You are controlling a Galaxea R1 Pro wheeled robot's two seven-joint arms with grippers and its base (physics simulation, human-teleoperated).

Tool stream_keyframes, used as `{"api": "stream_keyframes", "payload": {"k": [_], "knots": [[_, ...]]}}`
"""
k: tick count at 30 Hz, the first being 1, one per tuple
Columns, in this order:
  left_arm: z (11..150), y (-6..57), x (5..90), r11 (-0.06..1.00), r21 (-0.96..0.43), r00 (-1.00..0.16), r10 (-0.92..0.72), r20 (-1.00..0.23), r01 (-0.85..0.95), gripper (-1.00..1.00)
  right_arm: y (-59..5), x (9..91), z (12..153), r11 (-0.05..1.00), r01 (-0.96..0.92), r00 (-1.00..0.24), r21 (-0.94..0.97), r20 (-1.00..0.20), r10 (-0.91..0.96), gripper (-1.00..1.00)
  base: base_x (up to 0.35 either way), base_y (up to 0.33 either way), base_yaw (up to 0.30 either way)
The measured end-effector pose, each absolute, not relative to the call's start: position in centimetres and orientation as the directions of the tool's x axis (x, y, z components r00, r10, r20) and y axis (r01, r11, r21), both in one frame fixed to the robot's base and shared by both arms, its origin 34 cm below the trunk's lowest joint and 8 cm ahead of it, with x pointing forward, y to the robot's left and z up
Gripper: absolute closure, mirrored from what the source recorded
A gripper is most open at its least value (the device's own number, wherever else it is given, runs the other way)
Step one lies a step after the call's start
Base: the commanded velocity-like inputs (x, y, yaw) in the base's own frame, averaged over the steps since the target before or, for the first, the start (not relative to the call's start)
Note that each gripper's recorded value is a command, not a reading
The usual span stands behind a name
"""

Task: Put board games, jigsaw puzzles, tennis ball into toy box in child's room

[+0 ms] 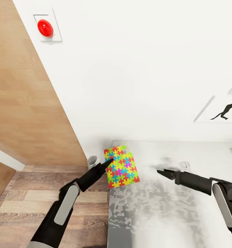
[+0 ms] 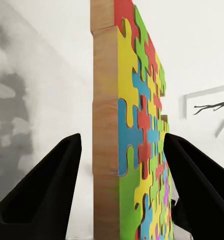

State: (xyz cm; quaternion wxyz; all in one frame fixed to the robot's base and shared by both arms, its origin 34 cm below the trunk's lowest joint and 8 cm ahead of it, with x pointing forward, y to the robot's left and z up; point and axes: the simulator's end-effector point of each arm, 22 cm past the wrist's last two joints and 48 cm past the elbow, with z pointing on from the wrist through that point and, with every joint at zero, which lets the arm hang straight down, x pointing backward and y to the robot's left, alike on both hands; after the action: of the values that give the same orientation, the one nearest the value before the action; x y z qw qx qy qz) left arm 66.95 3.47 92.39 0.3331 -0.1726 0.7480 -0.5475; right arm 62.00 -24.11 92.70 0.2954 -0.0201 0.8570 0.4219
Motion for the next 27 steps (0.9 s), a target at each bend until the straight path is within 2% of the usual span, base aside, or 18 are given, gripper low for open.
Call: {"api": "stream_keyframes", "payload": {"k": [9,27], "knots": [[92.2,4.3,61.4,0.337,-0.939,-0.719,-0.636,-0.280,0.067,1.00,-23.7,59.0,93.1,0.658,-0.314,-0.828,0.684,-0.536,0.162,-1.00,0.000,0.000,0.000],[94.5,4.5,59.1,0.338,-0.936,-0.709,-0.636,-0.304,0.098,1.00,-23.2,58.2,94.2,0.659,-0.336,-0.819,0.673,-0.554,0.149,-1.00,0.000,0.000,-0.037]]}}
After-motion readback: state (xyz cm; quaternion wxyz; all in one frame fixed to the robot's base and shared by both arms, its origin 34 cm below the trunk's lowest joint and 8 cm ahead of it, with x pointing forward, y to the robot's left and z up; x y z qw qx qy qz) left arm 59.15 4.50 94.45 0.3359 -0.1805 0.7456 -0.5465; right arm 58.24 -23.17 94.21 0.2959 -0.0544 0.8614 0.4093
